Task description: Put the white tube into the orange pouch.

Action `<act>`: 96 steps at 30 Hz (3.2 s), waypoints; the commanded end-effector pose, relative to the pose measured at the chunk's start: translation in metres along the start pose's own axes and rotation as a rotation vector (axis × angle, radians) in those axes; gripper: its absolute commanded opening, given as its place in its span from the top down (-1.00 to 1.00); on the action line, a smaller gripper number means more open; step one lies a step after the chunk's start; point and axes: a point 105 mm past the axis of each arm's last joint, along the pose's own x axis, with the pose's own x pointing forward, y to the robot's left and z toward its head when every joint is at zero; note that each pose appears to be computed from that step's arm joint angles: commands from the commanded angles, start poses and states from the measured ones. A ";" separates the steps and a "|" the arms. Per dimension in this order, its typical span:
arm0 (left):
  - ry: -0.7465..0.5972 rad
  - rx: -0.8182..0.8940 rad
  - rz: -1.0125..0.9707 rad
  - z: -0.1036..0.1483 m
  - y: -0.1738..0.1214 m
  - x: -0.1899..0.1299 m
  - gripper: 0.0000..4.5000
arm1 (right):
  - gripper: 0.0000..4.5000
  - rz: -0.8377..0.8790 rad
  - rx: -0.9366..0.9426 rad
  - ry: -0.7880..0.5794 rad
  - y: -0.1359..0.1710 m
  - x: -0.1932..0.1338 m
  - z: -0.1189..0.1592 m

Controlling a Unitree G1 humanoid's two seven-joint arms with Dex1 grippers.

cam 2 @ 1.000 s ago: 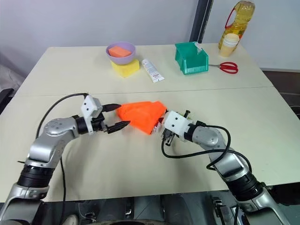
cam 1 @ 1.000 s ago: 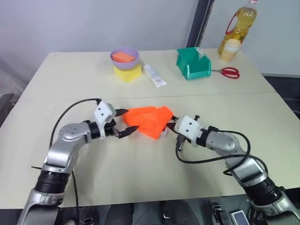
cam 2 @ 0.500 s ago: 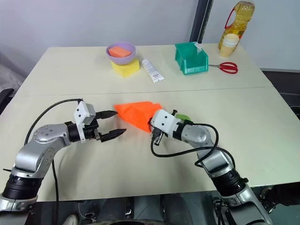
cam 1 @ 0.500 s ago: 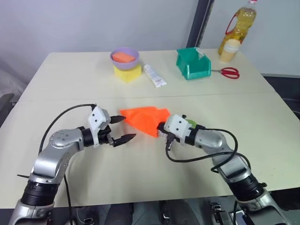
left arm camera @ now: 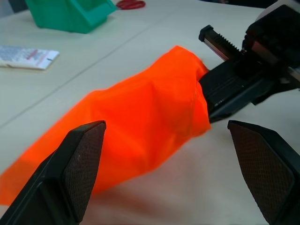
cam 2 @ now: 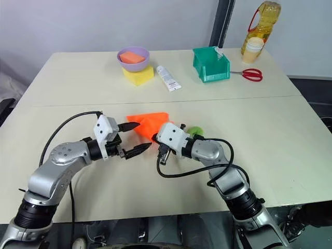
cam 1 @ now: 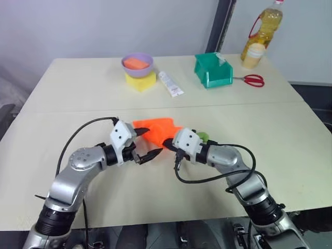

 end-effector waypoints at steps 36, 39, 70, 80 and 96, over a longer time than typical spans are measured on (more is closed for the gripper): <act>0.001 -0.036 0.058 0.003 0.017 0.031 1.00 | 0.19 0.063 0.084 0.061 -0.001 -0.062 0.006; -0.012 -0.062 0.037 0.005 0.015 0.032 1.00 | 0.01 0.040 0.148 0.097 0.004 -0.065 -0.008; 0.043 -0.135 -0.180 0.009 -0.022 0.026 1.00 | 0.97 -0.052 0.203 0.018 0.001 0.015 -0.015; 0.135 -0.094 -0.088 -0.010 -0.002 0.013 1.00 | 0.97 -0.093 0.197 0.027 -0.006 0.009 -0.018; 0.248 -0.113 -0.080 -0.028 0.012 -0.022 1.00 | 0.97 0.002 0.161 0.081 0.001 -0.049 -0.019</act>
